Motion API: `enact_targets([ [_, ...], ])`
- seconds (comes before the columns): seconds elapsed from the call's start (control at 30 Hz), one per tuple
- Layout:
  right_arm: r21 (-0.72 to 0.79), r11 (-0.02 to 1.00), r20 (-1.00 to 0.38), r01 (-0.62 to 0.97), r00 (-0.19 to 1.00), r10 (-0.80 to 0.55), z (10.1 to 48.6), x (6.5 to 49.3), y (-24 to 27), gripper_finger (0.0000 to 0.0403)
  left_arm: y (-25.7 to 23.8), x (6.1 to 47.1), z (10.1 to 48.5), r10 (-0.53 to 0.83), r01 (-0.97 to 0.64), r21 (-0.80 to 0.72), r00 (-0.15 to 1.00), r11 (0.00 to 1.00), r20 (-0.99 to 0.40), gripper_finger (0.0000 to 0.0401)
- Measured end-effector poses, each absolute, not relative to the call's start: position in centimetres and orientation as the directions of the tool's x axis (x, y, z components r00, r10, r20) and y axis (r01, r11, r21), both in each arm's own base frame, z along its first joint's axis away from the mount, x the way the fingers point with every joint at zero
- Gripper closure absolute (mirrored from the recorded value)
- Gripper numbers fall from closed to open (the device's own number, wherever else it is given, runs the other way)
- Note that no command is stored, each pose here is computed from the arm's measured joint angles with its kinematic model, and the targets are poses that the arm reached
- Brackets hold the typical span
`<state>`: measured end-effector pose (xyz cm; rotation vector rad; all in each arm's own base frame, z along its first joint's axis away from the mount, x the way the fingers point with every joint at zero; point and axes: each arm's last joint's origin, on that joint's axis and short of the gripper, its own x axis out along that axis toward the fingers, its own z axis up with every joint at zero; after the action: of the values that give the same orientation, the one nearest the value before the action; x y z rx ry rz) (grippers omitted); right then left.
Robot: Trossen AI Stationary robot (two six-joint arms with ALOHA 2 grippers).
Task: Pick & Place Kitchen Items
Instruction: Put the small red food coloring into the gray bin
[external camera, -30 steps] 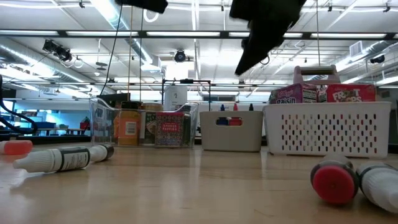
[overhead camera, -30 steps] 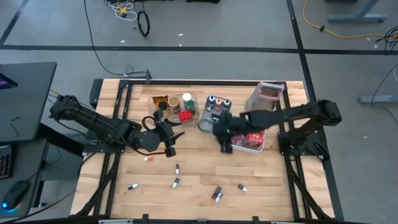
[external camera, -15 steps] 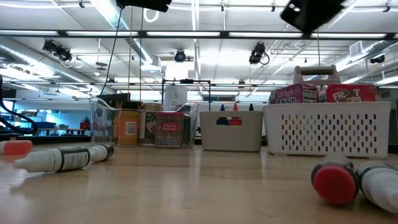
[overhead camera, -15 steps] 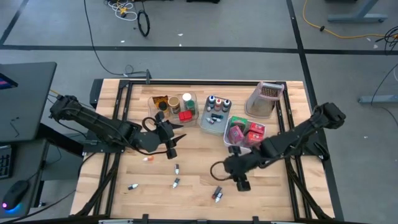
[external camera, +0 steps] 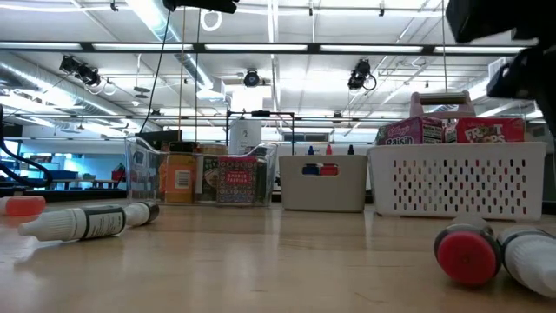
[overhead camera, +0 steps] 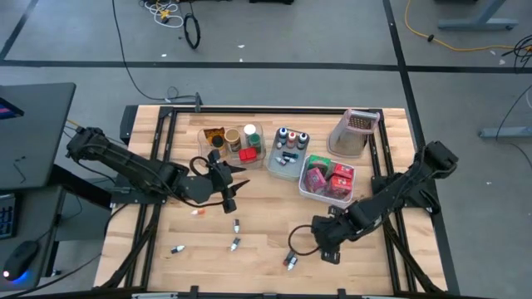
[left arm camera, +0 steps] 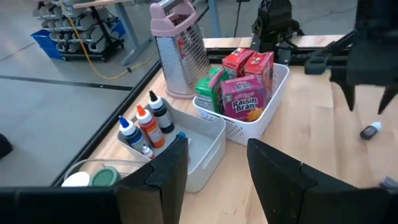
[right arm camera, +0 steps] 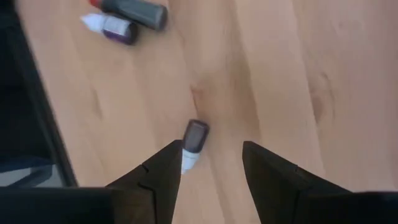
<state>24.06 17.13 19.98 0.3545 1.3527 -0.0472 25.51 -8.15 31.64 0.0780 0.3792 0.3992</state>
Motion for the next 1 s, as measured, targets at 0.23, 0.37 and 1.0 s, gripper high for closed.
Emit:
enact_targets([
  [0.23,0.164,0.942,-0.985,0.293,0.102,0.140,16.9,24.0,18.6,0.0224,-7.8,25.5,31.9,0.473,-0.432,0.194,0.828,0.881,-0.303,0.0227],
  [0.37,0.139,0.934,-0.990,0.328,0.083,0.118,15.8,24.1,18.9,0.0224,-7.9,25.7,32.2,0.483,-0.440,0.205,0.832,0.874,-0.274,0.0227],
  [1.0,0.155,0.939,-0.985,0.306,0.122,0.123,13.9,24.8,20.2,0.0224,-8.0,25.8,32.5,0.458,-0.413,0.214,0.851,0.885,-0.255,0.0227],
])
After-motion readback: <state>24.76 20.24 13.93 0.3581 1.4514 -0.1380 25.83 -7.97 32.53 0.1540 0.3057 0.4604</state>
